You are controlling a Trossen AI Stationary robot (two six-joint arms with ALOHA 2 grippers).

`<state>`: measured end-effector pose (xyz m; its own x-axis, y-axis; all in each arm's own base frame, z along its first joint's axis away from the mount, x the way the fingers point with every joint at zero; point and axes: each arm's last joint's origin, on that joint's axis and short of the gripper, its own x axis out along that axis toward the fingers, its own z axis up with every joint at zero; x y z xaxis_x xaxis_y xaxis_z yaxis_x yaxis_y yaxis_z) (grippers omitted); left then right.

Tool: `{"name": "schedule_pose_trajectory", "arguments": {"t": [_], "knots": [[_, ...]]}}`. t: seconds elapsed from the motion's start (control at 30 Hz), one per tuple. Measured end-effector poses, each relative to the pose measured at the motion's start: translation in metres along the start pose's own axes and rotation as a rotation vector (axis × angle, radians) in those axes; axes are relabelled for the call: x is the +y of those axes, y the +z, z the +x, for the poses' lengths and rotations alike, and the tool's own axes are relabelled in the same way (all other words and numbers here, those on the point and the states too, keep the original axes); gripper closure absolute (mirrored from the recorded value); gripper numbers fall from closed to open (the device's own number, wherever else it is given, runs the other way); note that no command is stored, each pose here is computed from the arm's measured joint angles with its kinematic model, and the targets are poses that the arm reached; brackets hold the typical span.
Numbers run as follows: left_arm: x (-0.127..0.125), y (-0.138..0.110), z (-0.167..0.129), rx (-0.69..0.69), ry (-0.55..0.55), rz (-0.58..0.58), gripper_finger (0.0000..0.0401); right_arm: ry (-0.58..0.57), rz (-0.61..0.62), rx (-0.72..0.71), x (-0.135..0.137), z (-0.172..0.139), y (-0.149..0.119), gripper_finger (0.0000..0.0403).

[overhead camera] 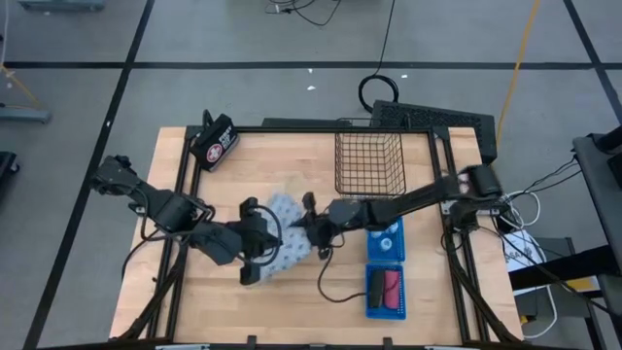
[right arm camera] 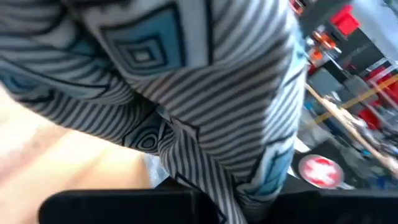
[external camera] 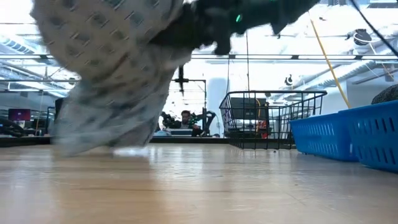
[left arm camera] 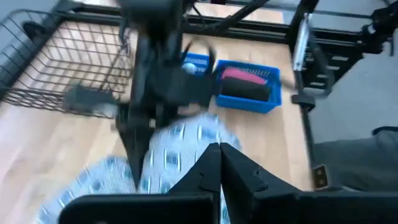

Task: Pick & Place Medicine items
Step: Put the blue patient gown into the wire basket

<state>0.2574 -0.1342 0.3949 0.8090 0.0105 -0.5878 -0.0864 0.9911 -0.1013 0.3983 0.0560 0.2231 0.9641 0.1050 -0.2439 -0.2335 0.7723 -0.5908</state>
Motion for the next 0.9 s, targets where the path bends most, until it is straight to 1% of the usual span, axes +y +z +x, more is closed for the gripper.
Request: {"name": "schedule_pose_trajectory", "arguments": {"t": [0.13, 0.27, 0.33, 0.47, 0.57, 0.67, 0.77, 0.9], "knots": [[0.000, -0.002, 0.000, 0.002, 0.029, 0.028, 0.0387, -0.021, -0.051, 0.085, -0.024, -0.036, 0.020, 0.0375], [0.001, -0.005, 0.003, 0.032, 0.045, 0.049, 0.0381, -0.068, -0.051, 0.142, -0.053, -0.083, 0.038, 0.0375], [0.001, -0.004, 0.003, 0.027, 0.052, 0.068, 0.0381, -0.084, -0.029, 0.157, -0.067, -0.110, 0.045, 0.0375], [0.002, -0.004, 0.003, 0.013, 0.089, 0.120, 0.0386, -0.140, 0.062, 0.166, -0.089, -0.163, 0.054, 0.0375], [0.004, -0.004, 0.003, 0.012, 0.119, 0.156, 0.0393, -0.197, 0.150, 0.165, -0.101, -0.201, 0.057, 0.0375], [0.008, -0.004, 0.004, 0.014, 0.161, 0.171, 0.0397, -0.261, 0.211, 0.171, -0.107, -0.230, 0.055, 0.0375], [0.014, -0.002, 0.006, 0.017, 0.193, 0.167, 0.0393, -0.350, 0.214, 0.182, -0.108, -0.253, 0.050, 0.0375], [0.021, -0.001, 0.008, 0.033, 0.224, 0.162, 0.0373, -0.524, 0.199, 0.228, -0.111, -0.274, 0.034, 0.0375]]}}
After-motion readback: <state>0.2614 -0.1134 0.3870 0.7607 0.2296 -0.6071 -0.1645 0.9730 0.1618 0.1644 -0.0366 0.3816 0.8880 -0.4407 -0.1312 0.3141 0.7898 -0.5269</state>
